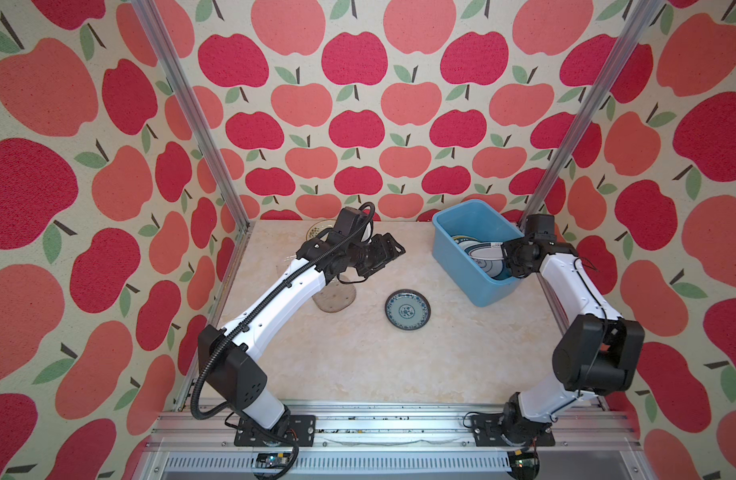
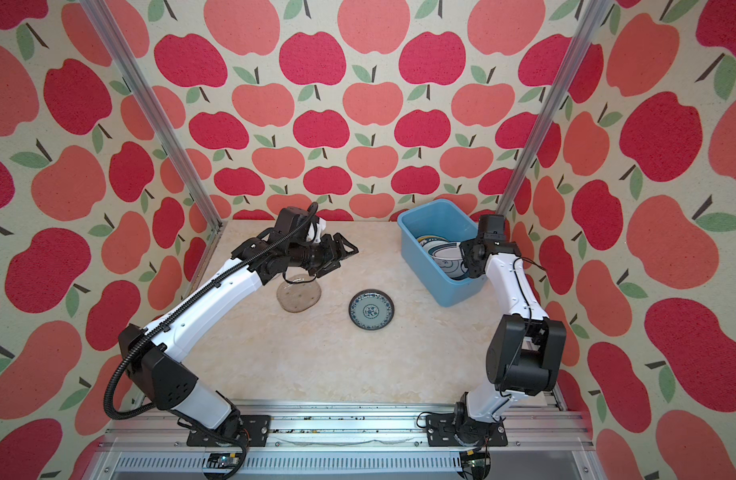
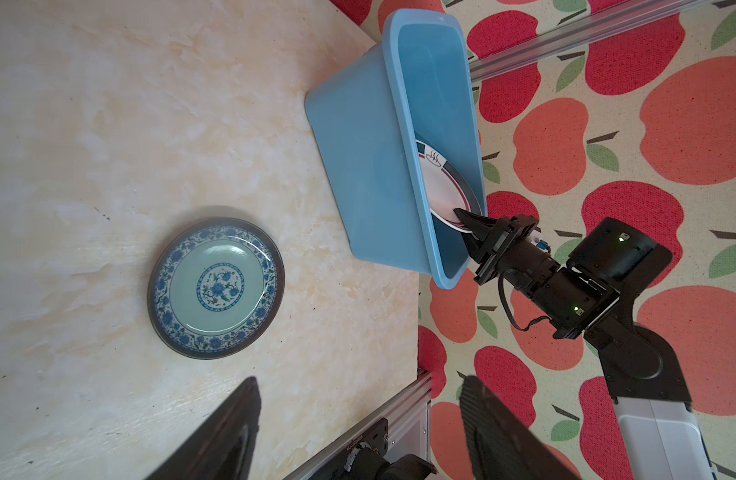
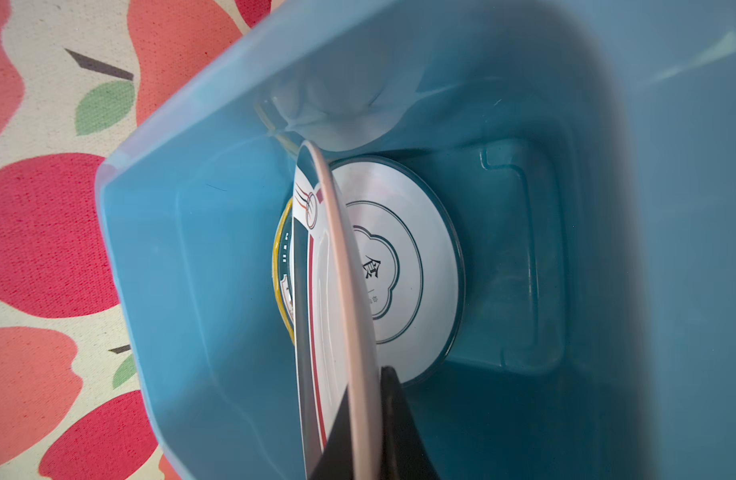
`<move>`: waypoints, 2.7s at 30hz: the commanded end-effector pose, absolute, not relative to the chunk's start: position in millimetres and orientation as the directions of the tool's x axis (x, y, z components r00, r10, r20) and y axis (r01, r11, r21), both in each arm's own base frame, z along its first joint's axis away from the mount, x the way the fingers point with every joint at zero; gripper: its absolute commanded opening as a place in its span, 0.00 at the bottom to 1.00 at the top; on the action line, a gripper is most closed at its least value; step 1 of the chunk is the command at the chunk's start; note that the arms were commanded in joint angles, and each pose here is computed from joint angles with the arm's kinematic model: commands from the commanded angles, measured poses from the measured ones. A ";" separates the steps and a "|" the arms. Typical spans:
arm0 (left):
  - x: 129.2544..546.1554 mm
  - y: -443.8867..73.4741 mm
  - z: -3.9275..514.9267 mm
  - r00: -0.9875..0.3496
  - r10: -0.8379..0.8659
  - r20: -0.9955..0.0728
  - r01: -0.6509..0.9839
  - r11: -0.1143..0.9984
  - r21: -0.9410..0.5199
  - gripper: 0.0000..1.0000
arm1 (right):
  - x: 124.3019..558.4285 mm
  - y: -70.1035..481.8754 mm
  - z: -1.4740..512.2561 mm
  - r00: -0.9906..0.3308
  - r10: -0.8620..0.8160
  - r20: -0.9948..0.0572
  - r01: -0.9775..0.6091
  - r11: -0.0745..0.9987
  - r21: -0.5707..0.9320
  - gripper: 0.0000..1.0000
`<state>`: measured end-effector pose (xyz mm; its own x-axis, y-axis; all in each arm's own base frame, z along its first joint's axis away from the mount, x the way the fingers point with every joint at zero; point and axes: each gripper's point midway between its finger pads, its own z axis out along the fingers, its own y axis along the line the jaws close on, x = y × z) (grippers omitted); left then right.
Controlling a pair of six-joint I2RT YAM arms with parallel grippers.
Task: Place the plates into the plastic bin on the countertop
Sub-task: 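Lower the red-and-green rimmed plate into the bin with the right gripper, then open the right gripper and lift it out of the bin, then move both grippers toward the cream leaf-painted plate on the table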
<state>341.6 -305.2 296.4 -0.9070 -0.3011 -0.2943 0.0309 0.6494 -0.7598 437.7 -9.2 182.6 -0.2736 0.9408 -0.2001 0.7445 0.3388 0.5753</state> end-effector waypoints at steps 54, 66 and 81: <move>349.4 -254.1 304.9 -0.878 -0.401 -0.260 -0.042 0.607 -0.793 0.80 | 461.0 -7.4 124.4 -0.447 0.870 -0.208 0.782 0.493 0.381 0.69; 329.6 -208.4 306.3 -0.859 -0.433 -0.274 -0.165 0.740 -0.652 0.81 | 450.7 18.8 262.5 -0.562 0.664 -0.492 0.496 0.748 0.442 0.81; 312.0 -87.7 297.6 -0.727 -0.608 -0.319 -0.353 0.730 -0.586 0.87 | 412.8 247.9 353.5 -0.681 0.402 -0.612 -0.267 0.642 0.719 0.77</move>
